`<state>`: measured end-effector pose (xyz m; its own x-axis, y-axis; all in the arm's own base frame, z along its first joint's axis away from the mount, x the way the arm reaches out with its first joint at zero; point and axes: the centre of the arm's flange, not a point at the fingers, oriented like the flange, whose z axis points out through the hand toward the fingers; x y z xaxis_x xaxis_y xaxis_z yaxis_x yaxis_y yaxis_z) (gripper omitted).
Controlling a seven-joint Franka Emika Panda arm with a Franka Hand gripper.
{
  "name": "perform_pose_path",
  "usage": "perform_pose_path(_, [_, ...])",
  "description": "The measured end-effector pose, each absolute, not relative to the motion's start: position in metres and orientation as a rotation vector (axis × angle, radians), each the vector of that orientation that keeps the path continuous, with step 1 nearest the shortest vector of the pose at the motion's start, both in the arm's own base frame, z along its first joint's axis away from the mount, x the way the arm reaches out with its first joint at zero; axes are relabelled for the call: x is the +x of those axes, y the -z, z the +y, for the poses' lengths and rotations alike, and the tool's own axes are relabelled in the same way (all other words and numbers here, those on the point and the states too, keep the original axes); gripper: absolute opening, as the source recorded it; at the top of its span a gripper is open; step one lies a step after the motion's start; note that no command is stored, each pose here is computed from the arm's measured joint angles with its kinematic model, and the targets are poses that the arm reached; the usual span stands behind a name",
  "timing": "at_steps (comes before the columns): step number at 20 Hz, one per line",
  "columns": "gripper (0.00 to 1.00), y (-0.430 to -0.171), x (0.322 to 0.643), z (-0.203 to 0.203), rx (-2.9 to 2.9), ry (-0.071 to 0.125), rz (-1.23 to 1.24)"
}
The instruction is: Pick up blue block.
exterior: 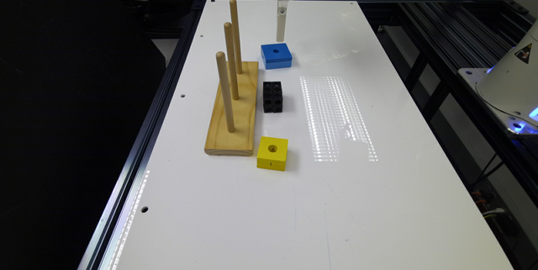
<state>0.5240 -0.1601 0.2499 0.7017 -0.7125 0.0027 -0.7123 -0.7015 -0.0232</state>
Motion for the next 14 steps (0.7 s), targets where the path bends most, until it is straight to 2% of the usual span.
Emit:
perform_pose_path(4, [1.0, -0.25, 0.525, -0.157, -2.881, 0.016, 1.198])
perform_pose_path(7, [1.0, -0.239, 0.522, -0.156, -2.881, -0.002, 1.198])
perform_pose_path(9, [1.0, -0.227, 0.522, -0.156, -2.879, -0.007, 1.198])
perform_pose_path(14, [1.0, -0.215, 0.522, -0.156, -2.876, -0.006, 1.198])
